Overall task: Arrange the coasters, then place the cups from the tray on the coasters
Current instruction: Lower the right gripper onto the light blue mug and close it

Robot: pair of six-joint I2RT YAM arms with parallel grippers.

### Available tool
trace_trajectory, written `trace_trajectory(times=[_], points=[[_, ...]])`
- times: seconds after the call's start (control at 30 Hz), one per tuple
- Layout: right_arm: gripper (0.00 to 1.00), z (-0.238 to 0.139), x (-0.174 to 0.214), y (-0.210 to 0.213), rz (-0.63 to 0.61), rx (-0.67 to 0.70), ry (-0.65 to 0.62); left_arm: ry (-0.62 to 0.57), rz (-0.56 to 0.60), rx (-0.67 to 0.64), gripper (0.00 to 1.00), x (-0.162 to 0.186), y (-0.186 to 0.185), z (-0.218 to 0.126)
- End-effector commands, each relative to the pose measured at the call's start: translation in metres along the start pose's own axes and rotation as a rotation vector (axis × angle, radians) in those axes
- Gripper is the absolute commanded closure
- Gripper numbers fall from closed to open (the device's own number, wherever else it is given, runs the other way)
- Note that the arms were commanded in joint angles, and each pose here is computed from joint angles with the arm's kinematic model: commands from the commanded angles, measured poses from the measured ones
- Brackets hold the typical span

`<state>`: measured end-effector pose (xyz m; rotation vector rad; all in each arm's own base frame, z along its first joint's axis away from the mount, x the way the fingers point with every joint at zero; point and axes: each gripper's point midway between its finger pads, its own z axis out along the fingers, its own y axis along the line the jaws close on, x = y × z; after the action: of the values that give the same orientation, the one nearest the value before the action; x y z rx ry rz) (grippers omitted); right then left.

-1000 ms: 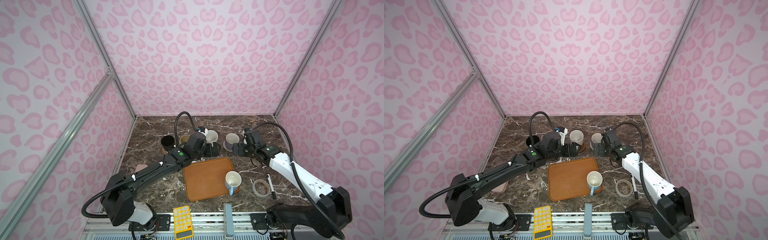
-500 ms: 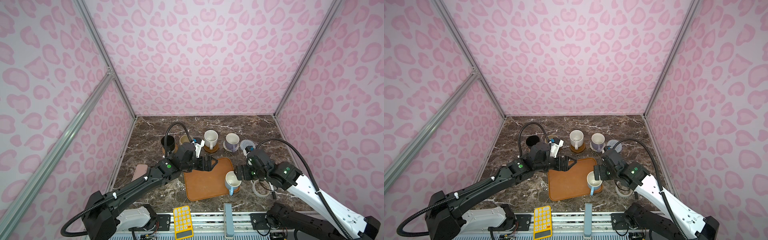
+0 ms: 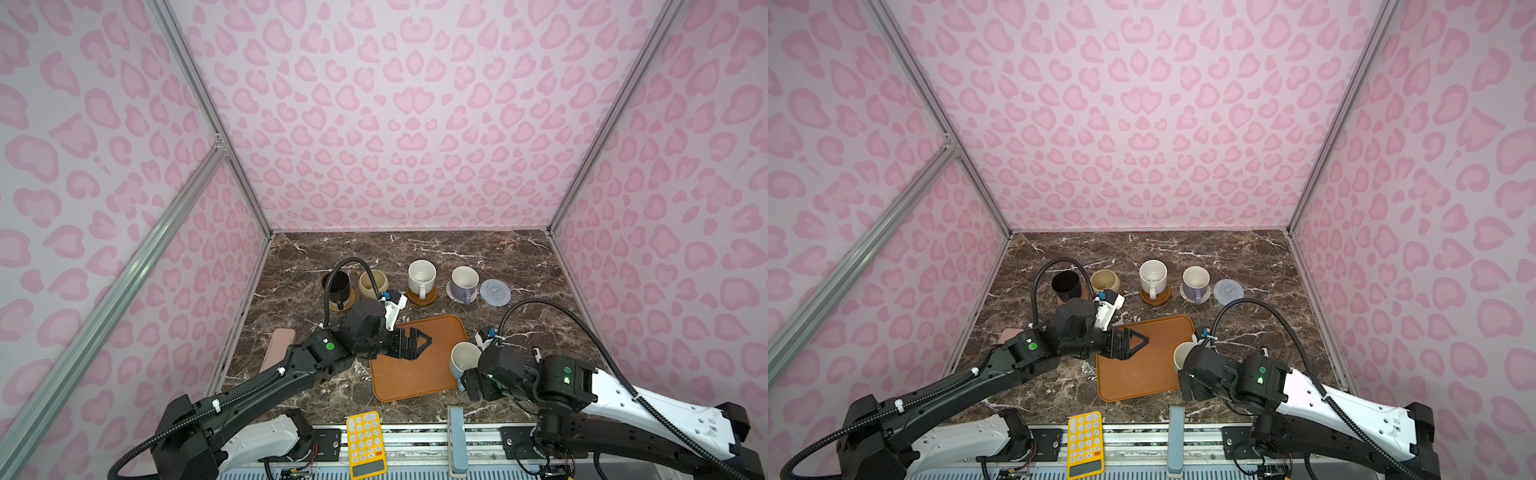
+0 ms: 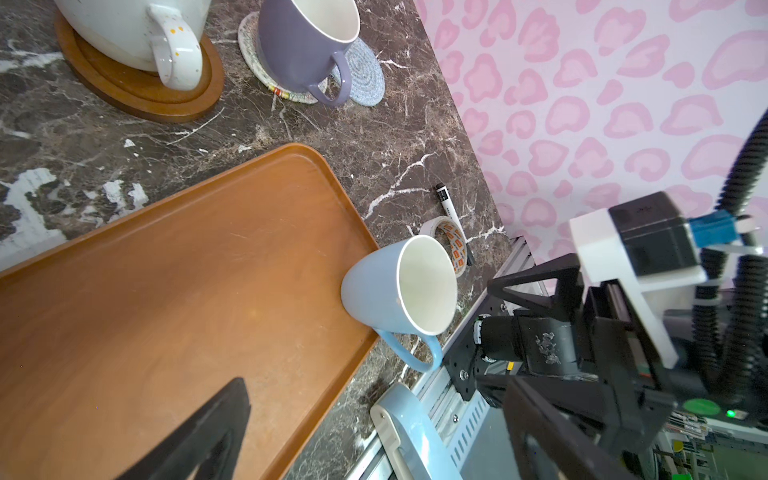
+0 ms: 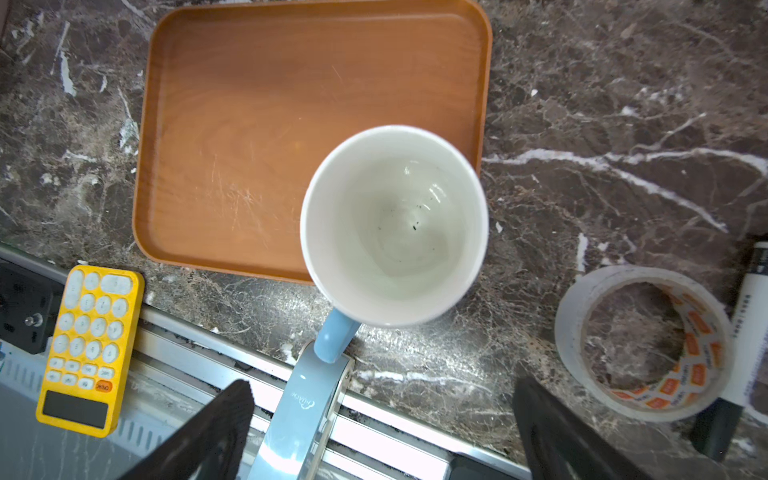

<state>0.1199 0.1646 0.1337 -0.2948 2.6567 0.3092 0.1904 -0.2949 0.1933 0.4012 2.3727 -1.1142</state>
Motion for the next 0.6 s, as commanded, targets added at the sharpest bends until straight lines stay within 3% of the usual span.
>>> trace_trajectory(times=[0.0,0.3,0.57], points=[[0.00,0.011,-0.007,0.008,0.058,0.008,-0.054,-0.001,-0.010,0.007,0.03,0.003,0.001,0.003],[0.00,0.044,-0.008,0.015,0.071,0.070,-0.075,0.022,-0.037,-0.033,0.03,0.021,0.012,0.020],[0.25,0.060,-0.004,-0.008,0.080,0.214,-0.080,-0.017,-0.079,-0.059,0.03,0.025,0.021,0.033]])
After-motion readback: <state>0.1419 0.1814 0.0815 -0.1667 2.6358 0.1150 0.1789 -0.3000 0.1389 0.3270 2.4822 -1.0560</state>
